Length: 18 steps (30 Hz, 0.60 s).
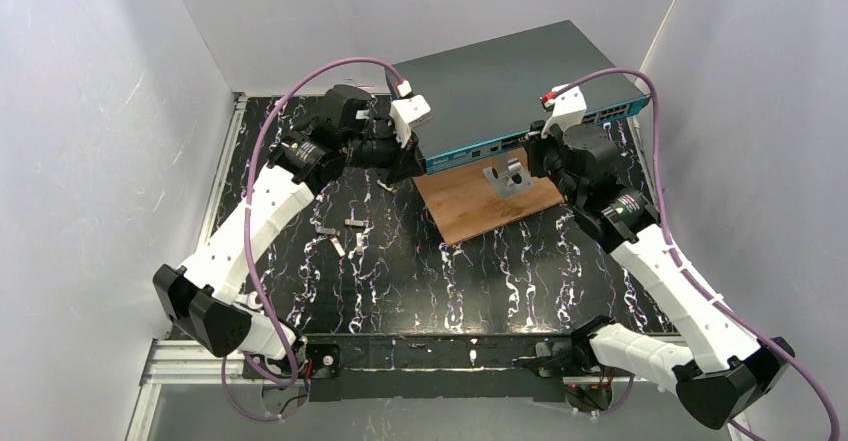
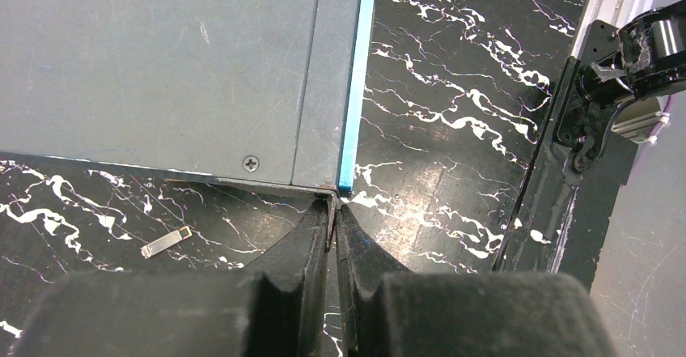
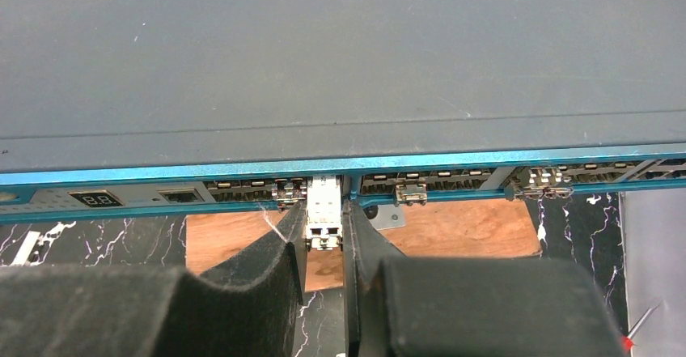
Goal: Insert the plug into the switch port
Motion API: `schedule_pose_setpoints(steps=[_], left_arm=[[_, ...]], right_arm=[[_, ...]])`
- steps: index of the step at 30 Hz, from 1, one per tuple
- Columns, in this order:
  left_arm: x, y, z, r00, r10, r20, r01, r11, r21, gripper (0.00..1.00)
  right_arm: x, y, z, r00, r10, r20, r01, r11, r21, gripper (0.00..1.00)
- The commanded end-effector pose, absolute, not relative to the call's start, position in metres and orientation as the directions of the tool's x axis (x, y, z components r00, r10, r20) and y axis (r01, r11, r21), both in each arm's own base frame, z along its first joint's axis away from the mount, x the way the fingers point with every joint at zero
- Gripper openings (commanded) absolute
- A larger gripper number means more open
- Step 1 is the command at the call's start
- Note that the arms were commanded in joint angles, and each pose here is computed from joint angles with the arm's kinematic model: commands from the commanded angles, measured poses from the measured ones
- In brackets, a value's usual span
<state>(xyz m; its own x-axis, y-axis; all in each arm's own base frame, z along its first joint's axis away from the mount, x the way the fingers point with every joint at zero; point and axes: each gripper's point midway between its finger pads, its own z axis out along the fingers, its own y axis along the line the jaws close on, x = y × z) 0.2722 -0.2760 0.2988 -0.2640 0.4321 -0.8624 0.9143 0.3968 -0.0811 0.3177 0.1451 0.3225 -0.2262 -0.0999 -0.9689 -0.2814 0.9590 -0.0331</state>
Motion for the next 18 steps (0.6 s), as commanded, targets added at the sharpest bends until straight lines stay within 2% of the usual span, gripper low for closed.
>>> schedule_pose_setpoints(steps=[1,6,10,14,18], left_arm=[[0.234,-0.27,0.304,-0.287,0.45,-0.846,0.933,0.333,-0.139,0.0],[0.236,-0.271,0.305,-0.294,0.448,-0.844,0.929,0.343,-0.141,0.0],[0.236,-0.27,0.305,-0.291,0.448,-0.846,0.928,0.346,-0.136,0.0],[0.237,-0.271,0.305,-0.294,0.448,-0.844,0.928,0.346,-0.14,0.0],[0.237,-0.271,0.305,-0.294,0.448,-0.844,0.928,0.346,-0.14,0.0]], right_arm=[[0.326,0.149,0.359,-0.117,-0.02,-0.993,-0.279,0.96,0.013,0.24],[0.312,0.141,0.369,-0.123,-0.012,-0.992,-0.279,0.96,0.023,0.5],[0.298,0.13,0.372,-0.136,0.0,-0.991,-0.26,0.965,0.035,0.61],[0.287,0.126,0.367,-0.166,-0.005,-0.986,-0.265,0.963,0.039,0.62],[0.282,0.124,0.357,-0.197,-0.003,-0.98,-0.266,0.962,0.051,0.49]])
